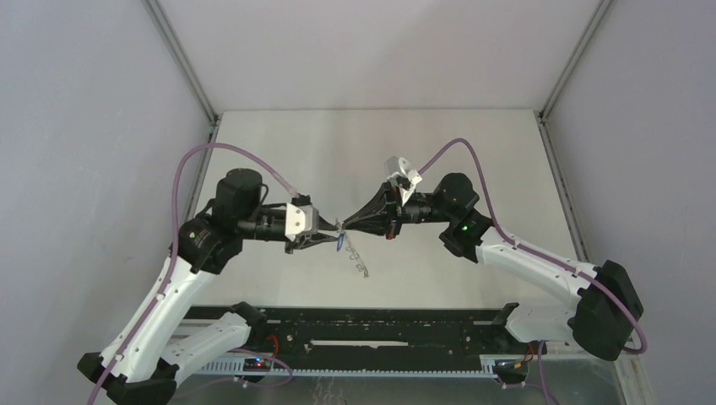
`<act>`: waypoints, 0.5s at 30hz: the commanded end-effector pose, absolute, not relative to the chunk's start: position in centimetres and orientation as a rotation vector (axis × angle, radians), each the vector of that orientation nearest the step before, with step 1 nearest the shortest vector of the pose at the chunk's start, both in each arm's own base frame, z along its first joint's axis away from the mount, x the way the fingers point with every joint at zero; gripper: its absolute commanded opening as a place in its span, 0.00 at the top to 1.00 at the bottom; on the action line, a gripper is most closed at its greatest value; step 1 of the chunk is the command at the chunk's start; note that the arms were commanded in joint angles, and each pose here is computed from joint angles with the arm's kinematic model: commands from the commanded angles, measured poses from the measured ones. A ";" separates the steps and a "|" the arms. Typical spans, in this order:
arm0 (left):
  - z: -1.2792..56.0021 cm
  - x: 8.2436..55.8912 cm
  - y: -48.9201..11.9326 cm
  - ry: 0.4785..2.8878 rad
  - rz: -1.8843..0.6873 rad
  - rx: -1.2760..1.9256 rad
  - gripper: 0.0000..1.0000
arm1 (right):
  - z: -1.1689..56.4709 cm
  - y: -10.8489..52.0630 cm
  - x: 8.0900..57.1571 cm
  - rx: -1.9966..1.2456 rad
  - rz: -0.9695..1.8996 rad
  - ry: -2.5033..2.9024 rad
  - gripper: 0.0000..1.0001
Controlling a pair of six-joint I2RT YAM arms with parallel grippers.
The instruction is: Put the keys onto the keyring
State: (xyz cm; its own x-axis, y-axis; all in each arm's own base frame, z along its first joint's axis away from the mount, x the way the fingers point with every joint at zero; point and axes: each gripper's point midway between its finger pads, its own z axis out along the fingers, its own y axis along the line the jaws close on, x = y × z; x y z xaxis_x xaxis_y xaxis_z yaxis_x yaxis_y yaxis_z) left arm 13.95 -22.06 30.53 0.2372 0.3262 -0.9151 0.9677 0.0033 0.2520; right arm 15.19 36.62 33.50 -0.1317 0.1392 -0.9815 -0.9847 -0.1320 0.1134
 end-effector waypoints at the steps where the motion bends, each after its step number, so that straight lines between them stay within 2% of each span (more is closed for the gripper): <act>1: 33.4 14.1 -22.5 1.225 -0.821 1.463 0.72 | 36.6 36.3 14.4 -1.099 1.449 1.006 1.00; 9: 34.2 14.8 -22.6 1.239 -0.811 1.404 0.72 | 36.2 36.5 14.2 -1.115 1.459 1.015 1.00; 15: 34.3 14.6 -22.5 1.239 -0.810 1.401 0.82 | 36.1 36.8 14.3 -1.129 1.454 1.021 1.00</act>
